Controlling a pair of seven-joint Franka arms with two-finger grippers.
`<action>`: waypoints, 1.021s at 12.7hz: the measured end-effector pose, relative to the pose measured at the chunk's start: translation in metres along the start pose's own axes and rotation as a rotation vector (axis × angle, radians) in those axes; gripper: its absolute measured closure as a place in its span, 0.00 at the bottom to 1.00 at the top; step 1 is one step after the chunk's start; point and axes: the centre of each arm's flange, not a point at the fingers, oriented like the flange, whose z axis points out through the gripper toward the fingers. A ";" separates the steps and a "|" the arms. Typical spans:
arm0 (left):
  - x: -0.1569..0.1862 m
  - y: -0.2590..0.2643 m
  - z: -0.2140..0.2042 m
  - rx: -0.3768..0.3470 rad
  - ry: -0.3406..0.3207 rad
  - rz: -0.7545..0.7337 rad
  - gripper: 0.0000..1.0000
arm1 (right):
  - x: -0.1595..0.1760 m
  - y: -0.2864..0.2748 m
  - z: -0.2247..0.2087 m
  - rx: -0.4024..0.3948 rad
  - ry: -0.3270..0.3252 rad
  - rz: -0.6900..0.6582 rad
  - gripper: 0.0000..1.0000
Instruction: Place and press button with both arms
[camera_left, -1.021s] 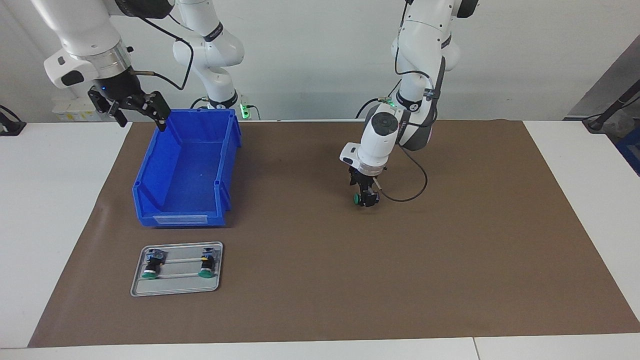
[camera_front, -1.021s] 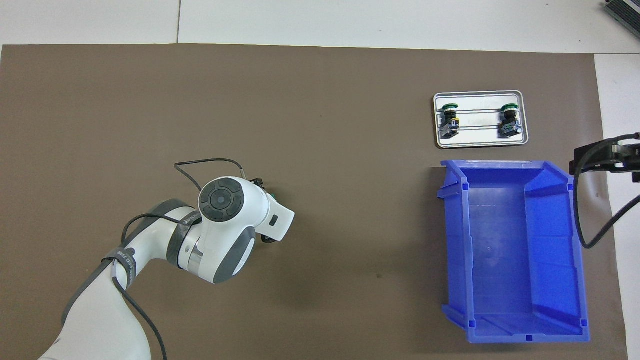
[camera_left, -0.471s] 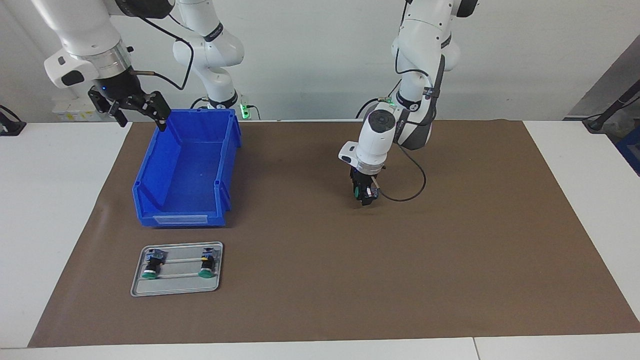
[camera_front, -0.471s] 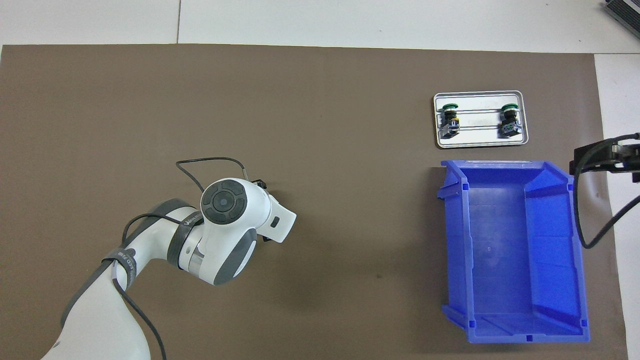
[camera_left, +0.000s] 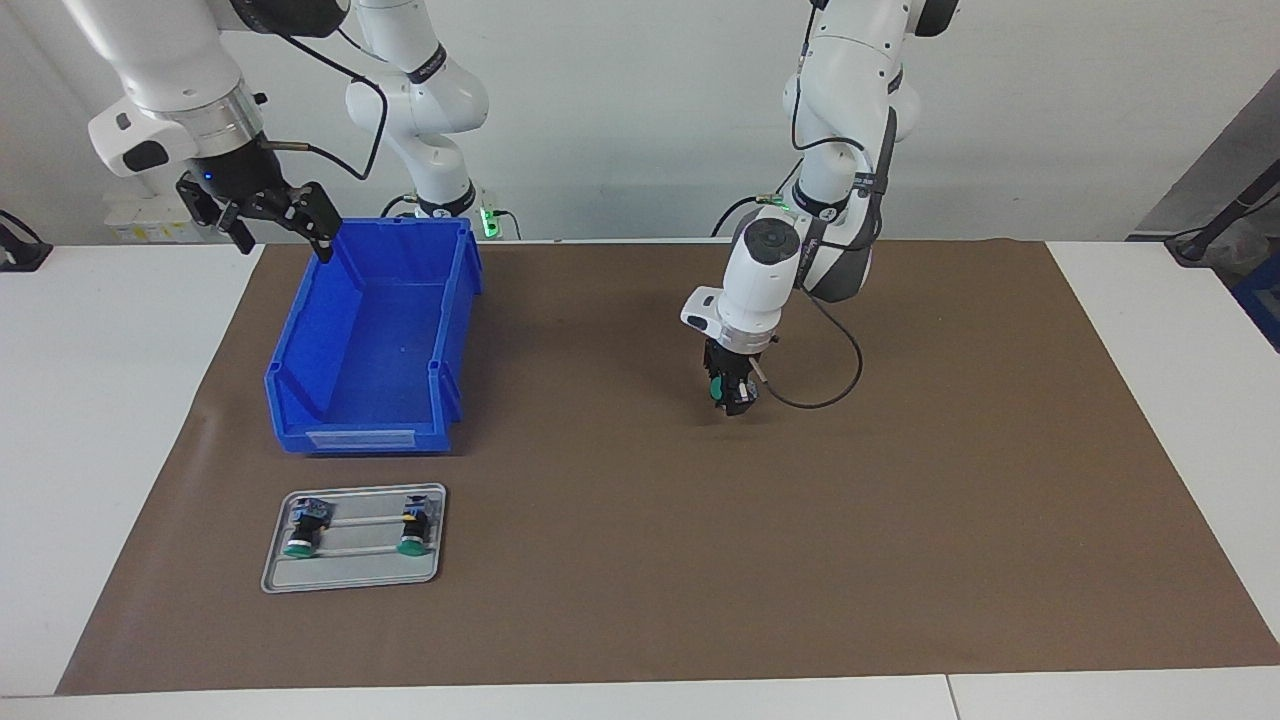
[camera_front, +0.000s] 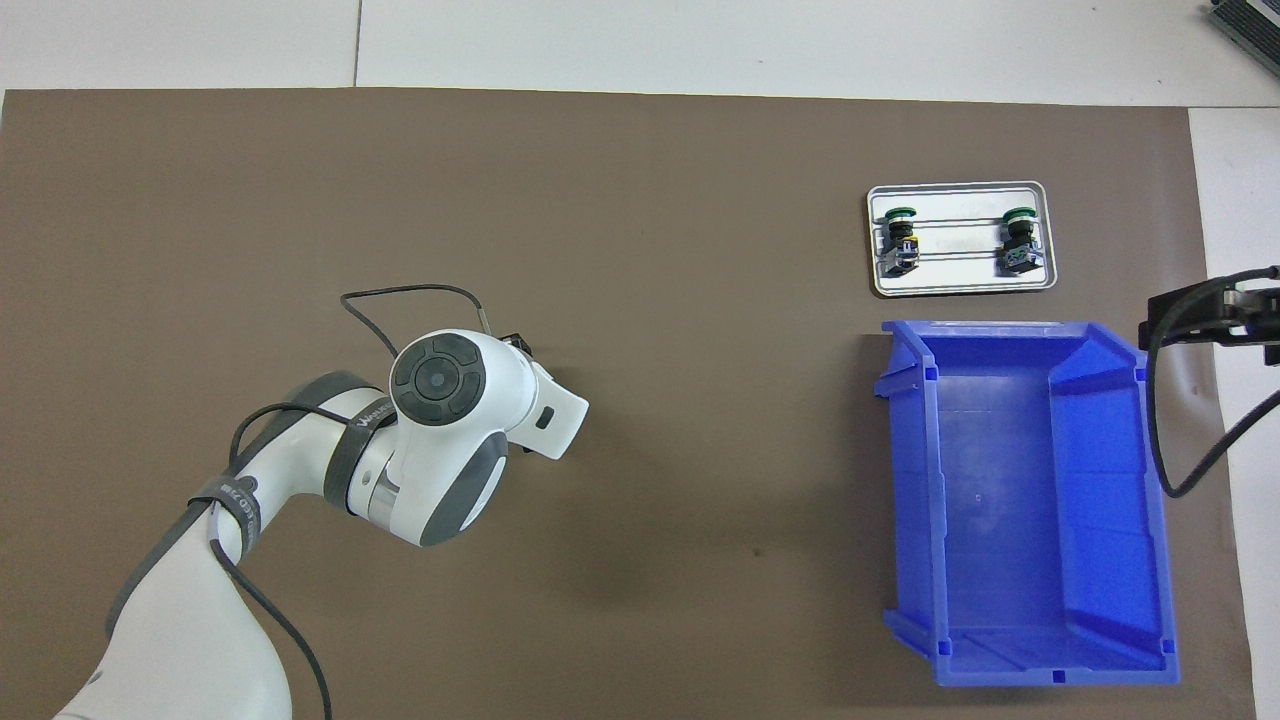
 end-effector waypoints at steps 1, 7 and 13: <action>-0.003 -0.009 -0.005 0.009 0.006 -0.013 0.80 | 0.000 0.000 0.000 0.000 0.000 0.000 0.00; -0.020 -0.028 -0.007 0.001 0.018 -0.076 0.88 | 0.000 0.001 0.000 0.000 0.000 0.002 0.00; -0.026 -0.032 -0.007 -0.143 0.259 -0.126 0.84 | 0.000 0.003 0.000 0.000 0.000 0.005 0.00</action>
